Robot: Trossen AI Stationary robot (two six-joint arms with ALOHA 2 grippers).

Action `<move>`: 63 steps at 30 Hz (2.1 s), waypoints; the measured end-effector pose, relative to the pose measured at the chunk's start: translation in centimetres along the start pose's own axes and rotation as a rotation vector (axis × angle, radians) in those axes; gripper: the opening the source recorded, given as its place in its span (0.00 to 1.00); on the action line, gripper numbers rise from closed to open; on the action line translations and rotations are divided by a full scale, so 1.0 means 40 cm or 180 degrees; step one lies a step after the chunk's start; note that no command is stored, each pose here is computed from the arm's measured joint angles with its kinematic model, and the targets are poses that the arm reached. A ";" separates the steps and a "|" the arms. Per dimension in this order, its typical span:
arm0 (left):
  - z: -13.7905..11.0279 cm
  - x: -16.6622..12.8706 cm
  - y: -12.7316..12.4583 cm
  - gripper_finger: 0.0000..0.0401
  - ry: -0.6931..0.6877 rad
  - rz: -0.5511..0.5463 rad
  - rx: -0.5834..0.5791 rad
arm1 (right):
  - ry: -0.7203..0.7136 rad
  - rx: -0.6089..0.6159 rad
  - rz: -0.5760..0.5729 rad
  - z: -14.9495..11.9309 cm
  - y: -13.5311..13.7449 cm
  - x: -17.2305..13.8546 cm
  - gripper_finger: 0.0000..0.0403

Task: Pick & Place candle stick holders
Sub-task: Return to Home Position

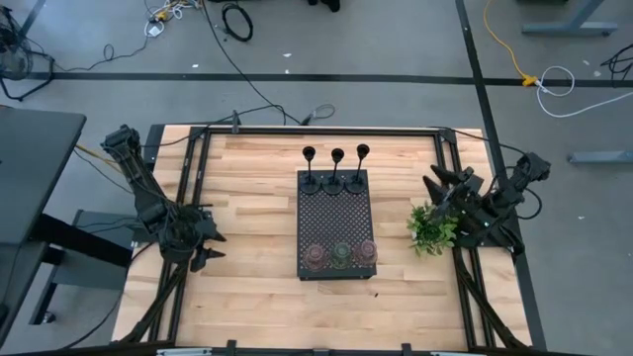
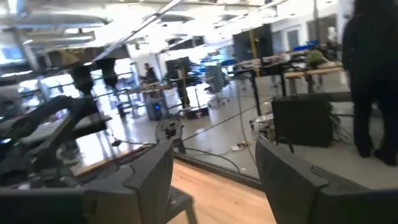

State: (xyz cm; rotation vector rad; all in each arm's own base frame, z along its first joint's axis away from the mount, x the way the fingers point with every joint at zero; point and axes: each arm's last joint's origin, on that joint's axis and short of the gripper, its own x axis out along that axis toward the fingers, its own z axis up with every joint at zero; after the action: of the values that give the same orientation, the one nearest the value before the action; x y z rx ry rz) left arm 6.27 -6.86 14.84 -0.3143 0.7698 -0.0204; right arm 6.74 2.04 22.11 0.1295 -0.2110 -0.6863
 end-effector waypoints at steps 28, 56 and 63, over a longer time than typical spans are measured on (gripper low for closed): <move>0.089 -0.027 0.141 0.59 -0.1320 0.0043 -0.2148 | -0.0573 0.0246 -0.1951 0.032 -0.115 0.032 0.57; 0.090 -0.021 0.147 0.59 -0.1084 -0.0308 -0.2256 | -0.0555 0.0160 -0.2013 0.028 -0.115 0.035 0.57; 0.090 -0.021 0.147 0.59 -0.1083 -0.0308 -0.2256 | -0.0502 0.0059 -0.2009 0.023 -0.112 0.038 0.57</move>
State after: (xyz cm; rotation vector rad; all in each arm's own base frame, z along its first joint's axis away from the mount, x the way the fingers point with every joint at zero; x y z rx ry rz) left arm 7.60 -0.17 16.16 -1.0012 0.3990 0.2147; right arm 4.93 -2.43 22.39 0.1614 -0.3326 -1.3252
